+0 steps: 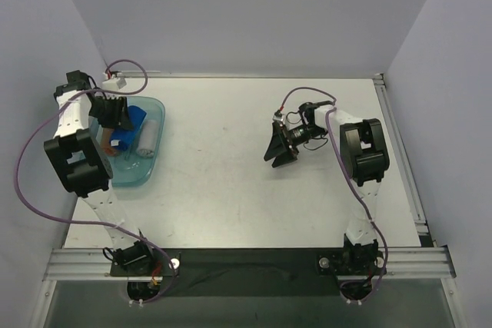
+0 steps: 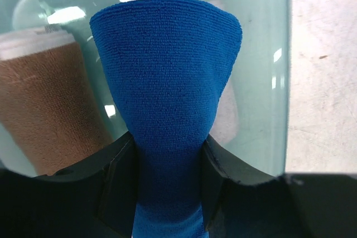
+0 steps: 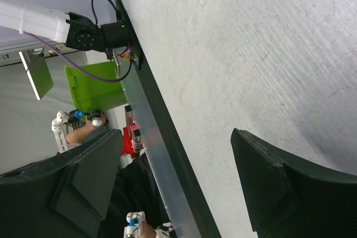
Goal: Roll the towels
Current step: Place the rolled towel into the container
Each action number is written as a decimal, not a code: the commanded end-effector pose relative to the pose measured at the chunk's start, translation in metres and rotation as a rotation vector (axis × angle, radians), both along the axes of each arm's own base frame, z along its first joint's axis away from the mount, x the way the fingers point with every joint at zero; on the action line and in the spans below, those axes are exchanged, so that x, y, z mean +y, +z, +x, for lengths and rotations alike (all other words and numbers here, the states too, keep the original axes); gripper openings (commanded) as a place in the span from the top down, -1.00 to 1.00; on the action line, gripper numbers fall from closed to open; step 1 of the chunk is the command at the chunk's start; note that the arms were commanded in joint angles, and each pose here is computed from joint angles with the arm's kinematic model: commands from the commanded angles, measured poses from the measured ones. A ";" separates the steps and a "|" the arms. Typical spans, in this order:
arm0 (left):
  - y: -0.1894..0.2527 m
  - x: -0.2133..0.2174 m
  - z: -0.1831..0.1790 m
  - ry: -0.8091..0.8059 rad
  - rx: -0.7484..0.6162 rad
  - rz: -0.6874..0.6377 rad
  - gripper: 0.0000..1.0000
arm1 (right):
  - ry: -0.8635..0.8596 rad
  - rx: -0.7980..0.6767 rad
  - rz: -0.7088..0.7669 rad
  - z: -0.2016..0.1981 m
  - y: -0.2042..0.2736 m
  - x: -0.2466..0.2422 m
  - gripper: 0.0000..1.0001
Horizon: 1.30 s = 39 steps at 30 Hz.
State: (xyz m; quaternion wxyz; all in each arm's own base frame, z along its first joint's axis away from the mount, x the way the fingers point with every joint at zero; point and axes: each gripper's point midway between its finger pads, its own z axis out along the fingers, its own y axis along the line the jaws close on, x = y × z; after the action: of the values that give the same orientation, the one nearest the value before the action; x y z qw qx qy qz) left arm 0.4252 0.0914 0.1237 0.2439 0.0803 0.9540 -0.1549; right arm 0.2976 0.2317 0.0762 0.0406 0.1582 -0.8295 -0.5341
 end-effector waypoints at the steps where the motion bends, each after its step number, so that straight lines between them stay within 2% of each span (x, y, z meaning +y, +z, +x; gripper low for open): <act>1: 0.006 0.010 0.016 0.063 -0.033 0.012 1.00 | 0.023 0.001 0.003 -0.012 0.015 -0.002 -0.61; 10: -0.037 0.042 0.021 0.220 0.005 0.168 1.00 | 0.029 0.021 -0.001 -0.014 0.009 -0.003 -0.58; 23: -0.074 0.027 0.020 0.188 0.026 0.234 1.00 | 0.026 0.037 -0.002 -0.014 0.005 -0.008 -0.56; 25: -0.080 0.022 0.017 0.187 0.039 0.229 0.84 | 0.026 0.040 -0.003 -0.014 0.005 -0.009 -0.56; 28: -0.086 0.020 0.012 0.190 0.059 0.225 0.73 | 0.028 0.038 -0.001 -0.014 0.006 -0.009 -0.56; 34: -0.083 0.020 0.007 0.197 0.060 0.237 0.26 | 0.030 0.042 0.006 -0.015 0.007 -0.009 -0.57; 39: -0.066 0.024 0.009 0.193 0.023 0.265 0.14 | 0.030 0.046 0.019 -0.014 0.010 -0.008 -0.57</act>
State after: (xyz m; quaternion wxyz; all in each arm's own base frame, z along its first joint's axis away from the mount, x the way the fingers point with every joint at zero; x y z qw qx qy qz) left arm 0.4376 0.1174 0.0553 0.2348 0.0141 0.9718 -0.0148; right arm 0.2865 0.2247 0.0777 0.0538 0.1678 -0.8267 -0.5344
